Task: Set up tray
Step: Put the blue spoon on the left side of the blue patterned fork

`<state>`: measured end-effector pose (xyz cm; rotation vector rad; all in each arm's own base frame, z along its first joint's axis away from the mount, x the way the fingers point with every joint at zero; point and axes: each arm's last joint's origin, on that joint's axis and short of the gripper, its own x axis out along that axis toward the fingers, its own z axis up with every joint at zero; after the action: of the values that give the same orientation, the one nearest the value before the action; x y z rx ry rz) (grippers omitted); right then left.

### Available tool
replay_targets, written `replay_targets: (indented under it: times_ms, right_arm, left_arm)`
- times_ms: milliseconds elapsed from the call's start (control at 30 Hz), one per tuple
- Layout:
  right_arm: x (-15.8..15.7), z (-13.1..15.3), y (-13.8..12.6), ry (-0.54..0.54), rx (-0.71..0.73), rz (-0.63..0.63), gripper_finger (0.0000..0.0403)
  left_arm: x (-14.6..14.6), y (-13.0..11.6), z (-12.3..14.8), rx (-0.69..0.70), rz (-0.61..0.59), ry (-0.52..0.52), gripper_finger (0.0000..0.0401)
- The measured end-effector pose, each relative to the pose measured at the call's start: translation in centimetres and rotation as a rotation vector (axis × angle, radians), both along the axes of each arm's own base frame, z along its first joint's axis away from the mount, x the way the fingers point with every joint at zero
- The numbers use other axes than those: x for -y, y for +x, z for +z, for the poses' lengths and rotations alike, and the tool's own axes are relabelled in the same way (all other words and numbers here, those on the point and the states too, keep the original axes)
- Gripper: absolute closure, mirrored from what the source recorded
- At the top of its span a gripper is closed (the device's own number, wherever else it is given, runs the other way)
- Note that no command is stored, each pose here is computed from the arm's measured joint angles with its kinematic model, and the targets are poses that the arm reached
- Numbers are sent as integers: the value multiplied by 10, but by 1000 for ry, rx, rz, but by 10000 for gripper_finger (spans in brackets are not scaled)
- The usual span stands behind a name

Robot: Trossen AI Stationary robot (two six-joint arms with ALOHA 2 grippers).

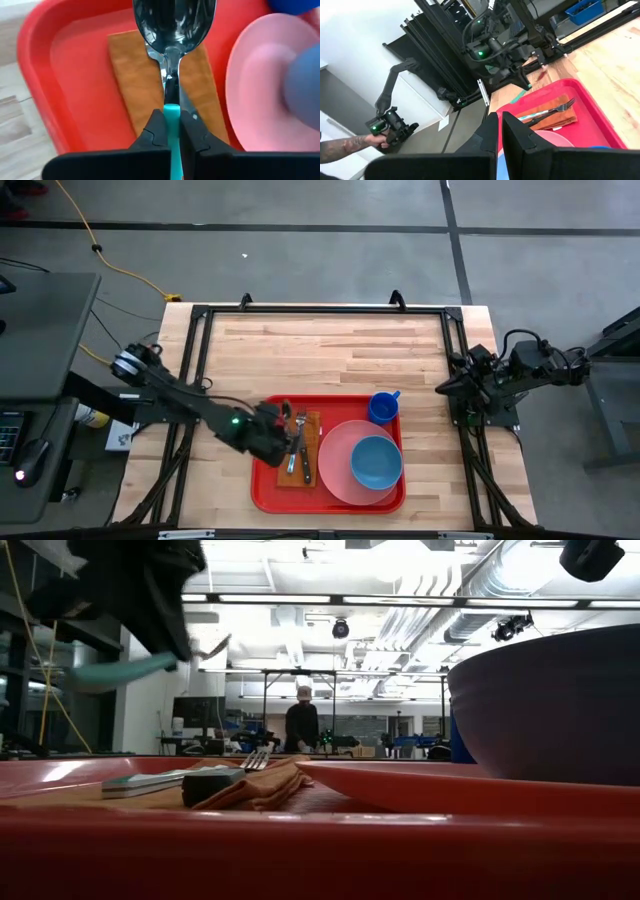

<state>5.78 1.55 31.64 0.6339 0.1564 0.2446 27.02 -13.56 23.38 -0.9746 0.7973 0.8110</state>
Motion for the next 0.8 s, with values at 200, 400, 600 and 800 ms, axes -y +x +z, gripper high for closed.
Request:
replay_targets:
  times_ms: [200,400,600,800]
  right_arm:
    - [-1,0,0,2,0,28,402]
    - [-1,0,0,4,0,51,402]
    - [-2,0,-1,5,-3,85,402]
    - [-3,0,-1,6,-5,95,402]
  left_arm:
    - [-9,27,-5,-86,56,2,367]
    - [-16,45,-22,-232,89,-16,367]
    - [-15,52,-33,-299,85,-64,367]
    - [-12,53,-45,-358,87,-97,367]
